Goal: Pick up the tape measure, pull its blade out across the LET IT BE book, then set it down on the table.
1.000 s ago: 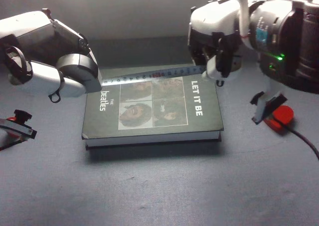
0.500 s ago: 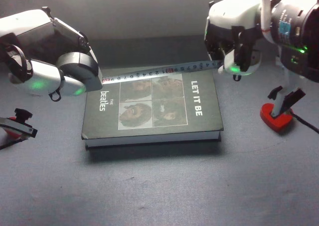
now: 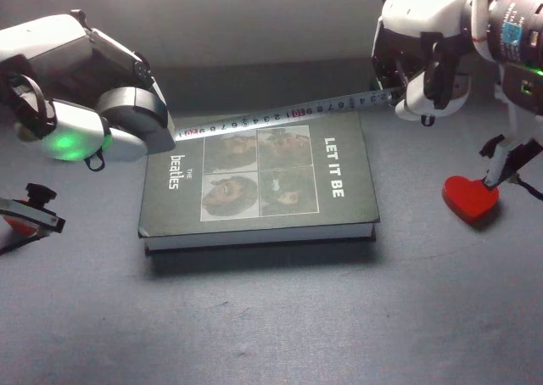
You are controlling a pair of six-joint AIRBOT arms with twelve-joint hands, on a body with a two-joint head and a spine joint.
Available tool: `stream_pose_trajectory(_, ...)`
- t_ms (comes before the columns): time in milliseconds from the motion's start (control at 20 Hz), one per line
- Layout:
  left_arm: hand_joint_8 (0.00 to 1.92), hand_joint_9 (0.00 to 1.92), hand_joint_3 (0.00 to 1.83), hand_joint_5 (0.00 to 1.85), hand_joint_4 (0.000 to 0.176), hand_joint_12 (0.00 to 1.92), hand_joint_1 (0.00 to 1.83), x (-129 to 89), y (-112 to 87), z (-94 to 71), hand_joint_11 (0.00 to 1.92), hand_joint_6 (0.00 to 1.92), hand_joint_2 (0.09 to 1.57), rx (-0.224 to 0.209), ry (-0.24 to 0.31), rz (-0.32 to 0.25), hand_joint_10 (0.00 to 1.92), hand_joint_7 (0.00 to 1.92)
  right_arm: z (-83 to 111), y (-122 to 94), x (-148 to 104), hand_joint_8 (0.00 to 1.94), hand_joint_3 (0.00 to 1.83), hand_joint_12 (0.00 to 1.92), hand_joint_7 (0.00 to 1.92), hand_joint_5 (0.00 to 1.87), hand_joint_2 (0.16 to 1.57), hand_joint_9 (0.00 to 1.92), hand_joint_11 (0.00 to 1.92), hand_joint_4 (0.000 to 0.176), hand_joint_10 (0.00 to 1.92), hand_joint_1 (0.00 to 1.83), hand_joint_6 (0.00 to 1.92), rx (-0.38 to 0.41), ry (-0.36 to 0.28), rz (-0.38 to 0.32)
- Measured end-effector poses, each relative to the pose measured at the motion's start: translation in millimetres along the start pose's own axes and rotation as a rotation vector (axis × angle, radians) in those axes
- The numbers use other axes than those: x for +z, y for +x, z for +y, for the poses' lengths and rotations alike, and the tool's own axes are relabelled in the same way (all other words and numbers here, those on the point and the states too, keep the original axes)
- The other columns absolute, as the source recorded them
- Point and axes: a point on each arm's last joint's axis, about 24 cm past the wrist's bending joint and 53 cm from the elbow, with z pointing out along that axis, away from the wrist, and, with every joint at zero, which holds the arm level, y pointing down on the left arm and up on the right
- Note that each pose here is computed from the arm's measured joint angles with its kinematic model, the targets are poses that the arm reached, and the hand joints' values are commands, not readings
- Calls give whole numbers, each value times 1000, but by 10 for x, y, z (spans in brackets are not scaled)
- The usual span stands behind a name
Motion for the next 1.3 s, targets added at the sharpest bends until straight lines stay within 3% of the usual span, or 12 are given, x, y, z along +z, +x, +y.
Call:
stream_pose_trajectory(150,993,926,0,947,0,1195,1381,2,5,0,930,806,1107,-4,0,1,1285,1007,-17,-33,-1,1024,0,1264,956,882,1151,1052,581,32,184,1192,1147,-5,-7,-7)
stream_pose_trajectory(550,1010,920,1,901,0,1176,1379,2,-3,-8,921,849,1116,-11,2,-1,1297,999,-133,-159,10,1023,0,1264,955,884,1150,1055,588,32,195,1192,1146,-17,1,-35)
stream_pose_trajectory(850,991,916,1,886,0,1183,1378,5,-15,-33,907,890,1117,-13,8,-5,1291,1009,-308,-251,61,1032,0,1278,967,840,1159,978,561,15,345,1191,1179,-10,25,-49)
stream_pose_trajectory(1000,972,918,0,916,0,1191,1379,5,-20,-34,907,856,1111,-14,8,-8,1293,1017,-438,-339,85,1036,0,1268,963,842,1160,946,574,19,420,1190,1181,-4,46,-64)
stream_pose_trajectory(1300,966,921,0,932,0,1192,1380,5,-27,-32,910,840,1108,-17,8,-9,1290,1019,-464,-391,97,1040,0,1269,940,867,1159,944,575,31,424,1188,1177,2,29,-67)
